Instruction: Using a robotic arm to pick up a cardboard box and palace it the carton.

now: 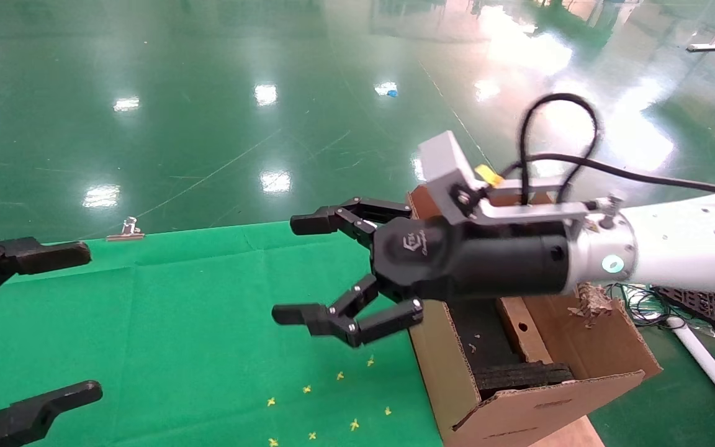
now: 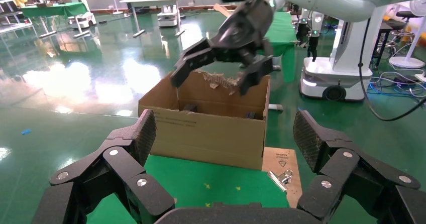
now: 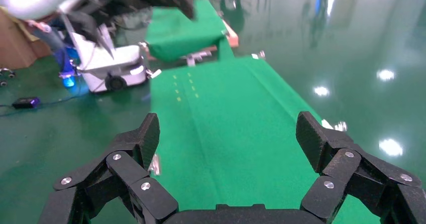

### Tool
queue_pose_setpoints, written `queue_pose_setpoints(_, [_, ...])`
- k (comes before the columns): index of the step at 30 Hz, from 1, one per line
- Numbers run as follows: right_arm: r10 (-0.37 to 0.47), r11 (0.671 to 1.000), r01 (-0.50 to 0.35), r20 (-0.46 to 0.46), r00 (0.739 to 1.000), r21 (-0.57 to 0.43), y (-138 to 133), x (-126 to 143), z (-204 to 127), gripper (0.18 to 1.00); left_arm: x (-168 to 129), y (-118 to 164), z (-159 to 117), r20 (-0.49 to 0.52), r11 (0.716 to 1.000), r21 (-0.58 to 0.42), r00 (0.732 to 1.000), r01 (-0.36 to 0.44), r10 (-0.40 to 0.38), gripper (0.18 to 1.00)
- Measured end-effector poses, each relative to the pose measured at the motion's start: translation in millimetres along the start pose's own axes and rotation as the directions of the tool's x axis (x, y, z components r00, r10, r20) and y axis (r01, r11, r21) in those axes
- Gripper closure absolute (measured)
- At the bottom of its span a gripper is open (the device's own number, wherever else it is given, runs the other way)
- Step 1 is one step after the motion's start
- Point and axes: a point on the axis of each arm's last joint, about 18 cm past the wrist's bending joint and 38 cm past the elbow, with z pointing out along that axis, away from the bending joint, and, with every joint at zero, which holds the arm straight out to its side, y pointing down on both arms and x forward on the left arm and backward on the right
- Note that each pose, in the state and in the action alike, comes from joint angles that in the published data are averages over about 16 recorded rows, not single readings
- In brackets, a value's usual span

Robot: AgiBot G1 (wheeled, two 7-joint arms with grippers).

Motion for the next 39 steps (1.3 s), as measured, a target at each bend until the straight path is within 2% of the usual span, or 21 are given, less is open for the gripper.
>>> queue_pose_setpoints(8, [-0.115, 0.99, 0.112, 0.038, 0.993, 0.09, -11.1, -32.8, -10.0, 0.178, 0.0, 0.0, 0.0, 0.0, 1.0, 0.0, 1.0, 0.0, 0.0, 0.184])
queue_pose_setpoints(14, [-0.164, 0.98, 0.157, 0.048, 0.985, 0.122, -15.7, -46.8, -15.2, 0.178, -0.1, 0.0, -0.1, 0.001, 1.0, 0.0, 1.0, 0.0, 0.0, 0.184])
queue_pose_setpoints(39, [-0.156, 0.982, 0.15, 0.045, 0.987, 0.114, -14.6, -43.8, -14.2, 0.178, -0.1, 0.0, -0.1, 0.001, 1.0, 0.0, 1.0, 0.0, 0.0, 0.184])
